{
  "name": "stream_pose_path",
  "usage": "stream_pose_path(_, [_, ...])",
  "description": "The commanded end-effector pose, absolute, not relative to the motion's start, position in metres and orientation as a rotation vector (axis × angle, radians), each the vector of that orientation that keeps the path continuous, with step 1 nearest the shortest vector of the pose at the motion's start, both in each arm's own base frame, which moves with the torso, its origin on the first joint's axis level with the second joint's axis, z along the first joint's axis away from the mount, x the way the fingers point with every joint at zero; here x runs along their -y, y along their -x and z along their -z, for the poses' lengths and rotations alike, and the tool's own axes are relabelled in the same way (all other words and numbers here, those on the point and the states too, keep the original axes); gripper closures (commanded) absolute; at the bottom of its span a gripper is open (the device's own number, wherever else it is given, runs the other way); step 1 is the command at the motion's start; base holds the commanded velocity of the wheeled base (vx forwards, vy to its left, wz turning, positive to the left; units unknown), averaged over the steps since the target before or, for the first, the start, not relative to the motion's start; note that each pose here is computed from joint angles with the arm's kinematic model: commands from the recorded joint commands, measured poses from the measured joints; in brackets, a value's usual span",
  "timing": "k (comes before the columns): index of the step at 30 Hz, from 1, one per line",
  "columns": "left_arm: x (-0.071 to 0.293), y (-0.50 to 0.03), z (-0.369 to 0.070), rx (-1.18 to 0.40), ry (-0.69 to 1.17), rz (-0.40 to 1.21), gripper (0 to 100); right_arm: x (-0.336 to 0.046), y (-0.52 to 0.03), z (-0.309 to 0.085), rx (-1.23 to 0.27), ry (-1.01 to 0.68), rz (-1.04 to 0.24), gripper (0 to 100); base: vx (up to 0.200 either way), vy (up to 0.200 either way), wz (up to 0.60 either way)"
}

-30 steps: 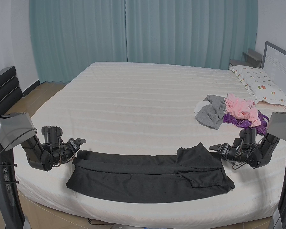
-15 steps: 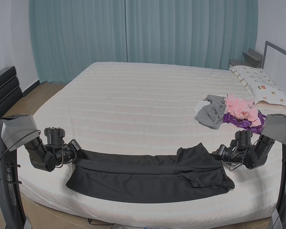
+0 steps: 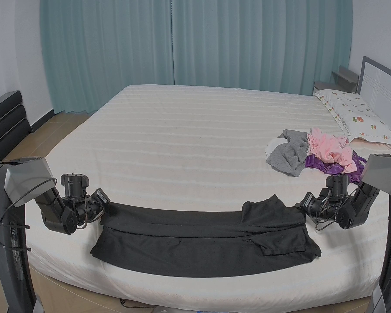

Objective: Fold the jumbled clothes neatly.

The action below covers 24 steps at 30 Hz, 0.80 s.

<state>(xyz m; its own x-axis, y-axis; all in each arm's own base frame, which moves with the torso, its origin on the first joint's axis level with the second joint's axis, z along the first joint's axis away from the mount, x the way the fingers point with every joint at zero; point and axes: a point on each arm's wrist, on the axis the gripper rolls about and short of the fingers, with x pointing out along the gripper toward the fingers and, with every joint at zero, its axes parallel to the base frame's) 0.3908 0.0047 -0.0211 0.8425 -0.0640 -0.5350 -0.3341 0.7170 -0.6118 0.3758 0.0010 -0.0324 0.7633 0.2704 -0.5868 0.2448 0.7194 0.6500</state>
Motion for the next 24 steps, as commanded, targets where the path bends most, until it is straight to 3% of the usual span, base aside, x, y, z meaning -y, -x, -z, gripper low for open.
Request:
stream_pose_path(1, [-0.005, -0.393, 0.025, -0.566, 0.767, -0.16, 100, 0.001, -0.374, 0.033, -0.724, -0.787, -0.009, 100, 0.0, 0.0, 0.0])
stream_pose_path(3, [-0.004, -0.393, 0.025, -0.568, 0.766, -0.159, 100, 0.002, -0.374, 0.033, -0.713, -0.786, -0.011, 100, 0.0, 0.0, 0.0])
stream_pose_path(4, [-0.004, -0.393, 0.025, -0.567, 0.768, -0.158, 100, 0.002, -0.373, 0.033, -0.705, -0.786, -0.012, 0, 0.0, 0.0, 0.0])
stream_pose_path(6, [-0.003, -0.393, 0.025, -0.566, 0.767, -0.154, 100, 0.002, -0.371, 0.035, -0.692, -0.785, -0.019, 0, 0.0, 0.0, 0.0])
stream_pose_path(7, [-0.003, -0.393, 0.025, -0.568, 0.767, -0.155, 0, 0.002, -0.371, 0.034, -0.691, -0.785, -0.02, 0, 0.0, 0.0, 0.0])
stream_pose_path(13, [-0.004, -0.385, 0.02, -0.573, 0.767, -0.16, 0, 0.002, -0.355, 0.012, -0.646, -0.794, -0.039, 0, 0.0, 0.0, 0.0])
stream_pose_path(24, [-0.002, -0.338, -0.035, -0.538, 0.774, -0.123, 0, -0.003, -0.307, -0.031, -0.626, -0.842, -0.043, 0, -0.018, 0.0, 0.0])
